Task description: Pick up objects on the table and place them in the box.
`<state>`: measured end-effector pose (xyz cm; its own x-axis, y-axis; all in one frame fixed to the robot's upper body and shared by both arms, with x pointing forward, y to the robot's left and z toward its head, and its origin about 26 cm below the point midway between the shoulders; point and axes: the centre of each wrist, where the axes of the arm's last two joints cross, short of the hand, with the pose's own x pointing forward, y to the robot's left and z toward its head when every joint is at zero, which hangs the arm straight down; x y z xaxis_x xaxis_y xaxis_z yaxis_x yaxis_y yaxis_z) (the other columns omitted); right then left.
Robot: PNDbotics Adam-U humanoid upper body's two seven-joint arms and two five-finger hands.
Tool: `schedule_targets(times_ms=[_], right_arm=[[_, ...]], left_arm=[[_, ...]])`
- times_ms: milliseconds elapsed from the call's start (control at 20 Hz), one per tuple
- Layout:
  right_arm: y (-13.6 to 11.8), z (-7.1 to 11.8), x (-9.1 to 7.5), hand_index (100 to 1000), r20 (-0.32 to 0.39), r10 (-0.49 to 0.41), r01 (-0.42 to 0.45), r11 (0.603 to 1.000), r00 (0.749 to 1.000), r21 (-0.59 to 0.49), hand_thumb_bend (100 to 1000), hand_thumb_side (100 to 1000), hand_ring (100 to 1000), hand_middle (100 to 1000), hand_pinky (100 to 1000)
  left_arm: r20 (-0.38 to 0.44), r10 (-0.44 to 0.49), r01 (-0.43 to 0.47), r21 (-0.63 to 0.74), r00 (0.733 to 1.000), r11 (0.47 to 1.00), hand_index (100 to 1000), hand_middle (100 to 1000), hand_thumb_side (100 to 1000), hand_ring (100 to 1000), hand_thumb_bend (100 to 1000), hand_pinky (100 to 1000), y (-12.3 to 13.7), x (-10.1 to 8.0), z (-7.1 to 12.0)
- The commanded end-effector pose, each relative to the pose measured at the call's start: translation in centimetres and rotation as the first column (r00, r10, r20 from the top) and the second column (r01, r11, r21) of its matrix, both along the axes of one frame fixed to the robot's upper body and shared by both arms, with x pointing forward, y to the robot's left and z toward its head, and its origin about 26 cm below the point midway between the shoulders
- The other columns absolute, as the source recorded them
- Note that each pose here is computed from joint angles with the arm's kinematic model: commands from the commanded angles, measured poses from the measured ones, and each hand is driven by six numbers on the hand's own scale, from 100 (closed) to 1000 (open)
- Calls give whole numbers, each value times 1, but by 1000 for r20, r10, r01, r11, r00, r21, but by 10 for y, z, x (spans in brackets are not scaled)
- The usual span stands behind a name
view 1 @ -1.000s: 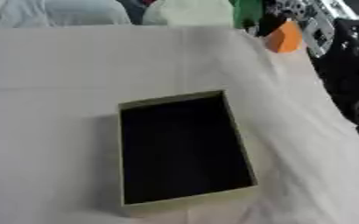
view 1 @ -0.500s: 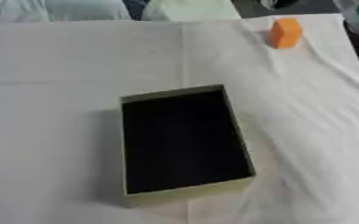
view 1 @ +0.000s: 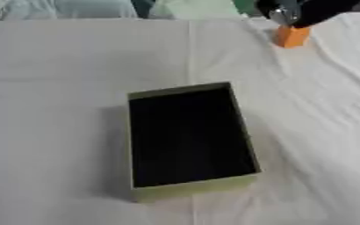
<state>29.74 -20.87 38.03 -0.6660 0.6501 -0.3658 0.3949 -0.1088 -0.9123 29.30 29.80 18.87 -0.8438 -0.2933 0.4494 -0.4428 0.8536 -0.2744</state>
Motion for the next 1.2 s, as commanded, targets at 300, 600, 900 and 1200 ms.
schedule_targets(times_ms=[300, 600, 900, 1200], right_arm=[[15, -11, -13, 725, -17, 161, -162, 982, 987, -102, 100, 100, 620, 517, 736], [32, -31, -10, 726, -58, 239, -245, 955, 969, -167, 100, 100, 622, 513, 737], [52, -54, -9, 726, -150, 268, -297, 928, 952, -227, 100, 100, 628, 514, 735], [67, -76, -10, 728, -204, 243, -294, 915, 948, -275, 100, 100, 640, 529, 736]], left_arm=[[10, 4, -4, 20, 1000, 1000, 877, 734, 831, 730, 476, 932, 5, -3, 5], [-1, -1, 1, 16, 1000, 1000, 878, 734, 830, 730, 475, 932, 4, -4, 3], [-3, -8, 9, 12, 1000, 1000, 878, 735, 829, 729, 475, 932, 3, -4, 3], [-3, -15, 15, 6, 1000, 1000, 878, 736, 830, 729, 475, 932, 1, -3, 3]])
